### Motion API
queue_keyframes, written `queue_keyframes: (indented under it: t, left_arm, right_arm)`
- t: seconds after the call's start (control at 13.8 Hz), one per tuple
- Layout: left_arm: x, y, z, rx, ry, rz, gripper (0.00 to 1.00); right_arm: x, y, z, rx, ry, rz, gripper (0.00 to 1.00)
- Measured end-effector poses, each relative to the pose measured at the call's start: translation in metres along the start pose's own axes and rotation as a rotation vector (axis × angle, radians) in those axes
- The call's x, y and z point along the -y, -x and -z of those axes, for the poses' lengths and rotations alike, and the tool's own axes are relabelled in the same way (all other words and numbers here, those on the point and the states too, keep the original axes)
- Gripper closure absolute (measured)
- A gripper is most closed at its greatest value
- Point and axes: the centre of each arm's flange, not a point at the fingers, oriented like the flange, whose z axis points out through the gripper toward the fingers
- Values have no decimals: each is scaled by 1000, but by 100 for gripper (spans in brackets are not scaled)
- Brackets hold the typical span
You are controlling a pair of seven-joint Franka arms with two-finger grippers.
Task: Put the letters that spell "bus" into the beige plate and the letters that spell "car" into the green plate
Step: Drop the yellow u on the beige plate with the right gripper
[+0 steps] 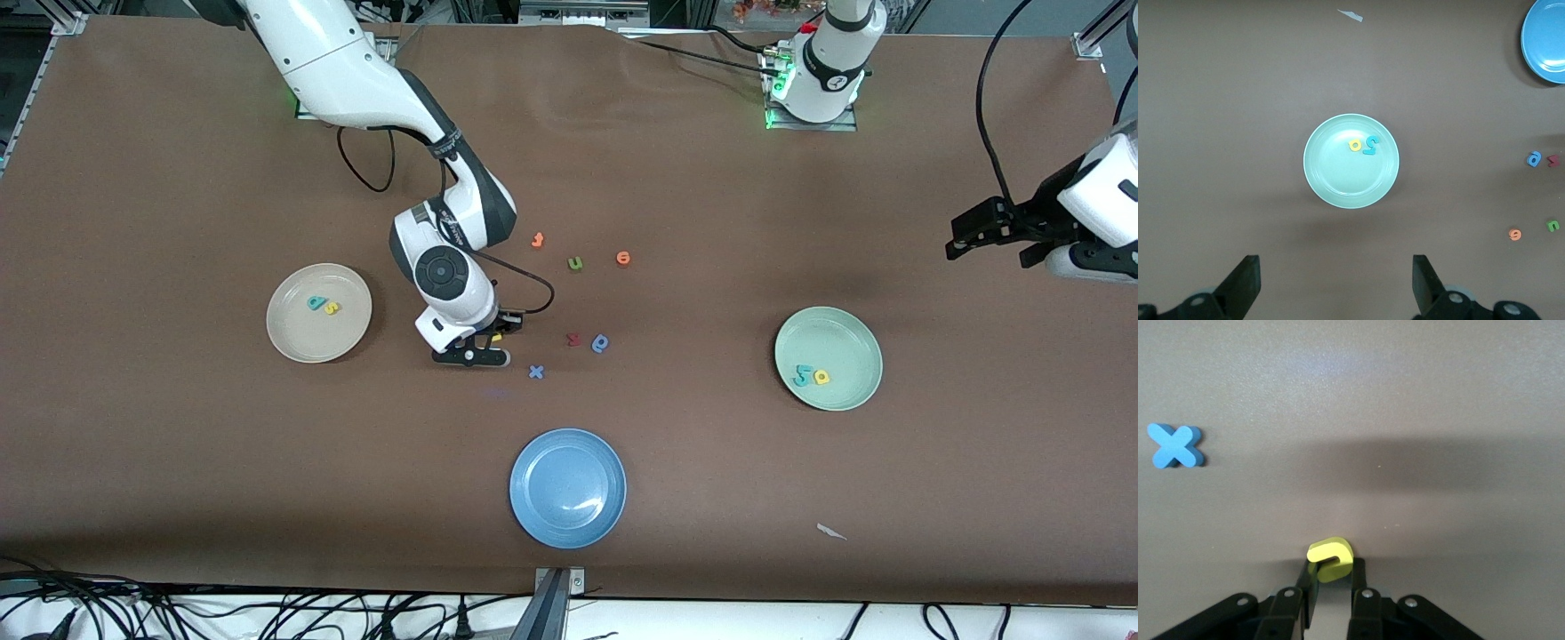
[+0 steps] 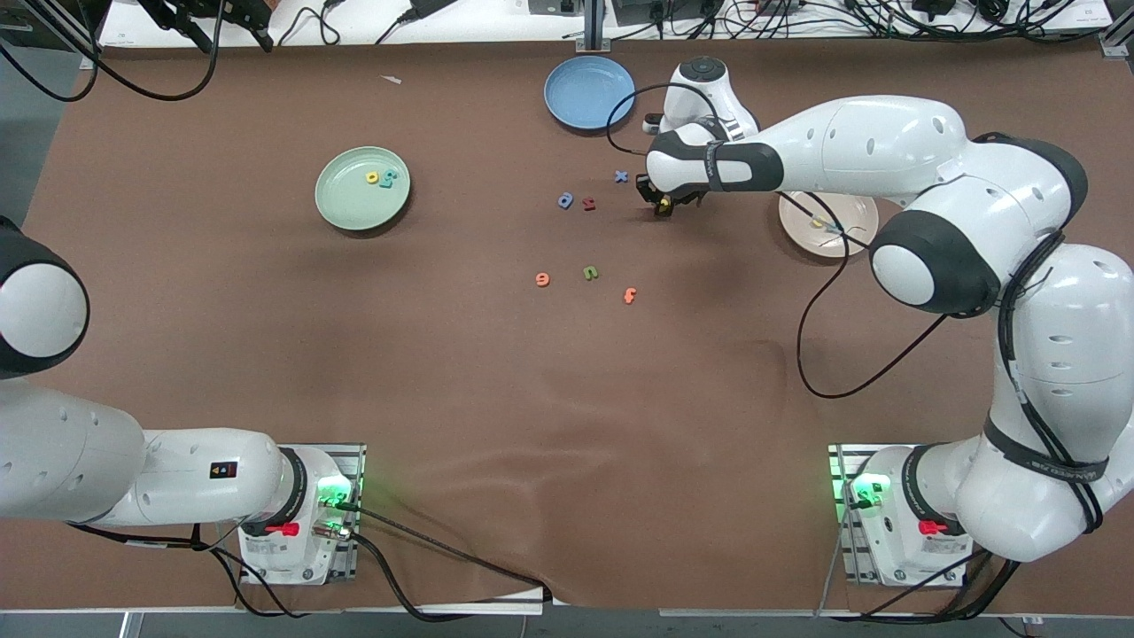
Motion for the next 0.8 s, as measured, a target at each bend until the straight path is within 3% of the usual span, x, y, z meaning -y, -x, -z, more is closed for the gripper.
queue_keyframes:
  t: [0.29, 0.51, 0.8]
  left_arm:
    - [0, 0, 0, -1, 0, 3, 0]
    - [0, 6, -1, 52, 3, 7, 0]
    - [-4, 6, 10, 47, -23, -7, 0]
  right_arm:
    - [-1, -4, 3, 4, 3, -4, 76]
    - [-8, -20, 29, 34, 16, -24, 76]
    - [-58, -34, 72, 62, 75, -56, 76]
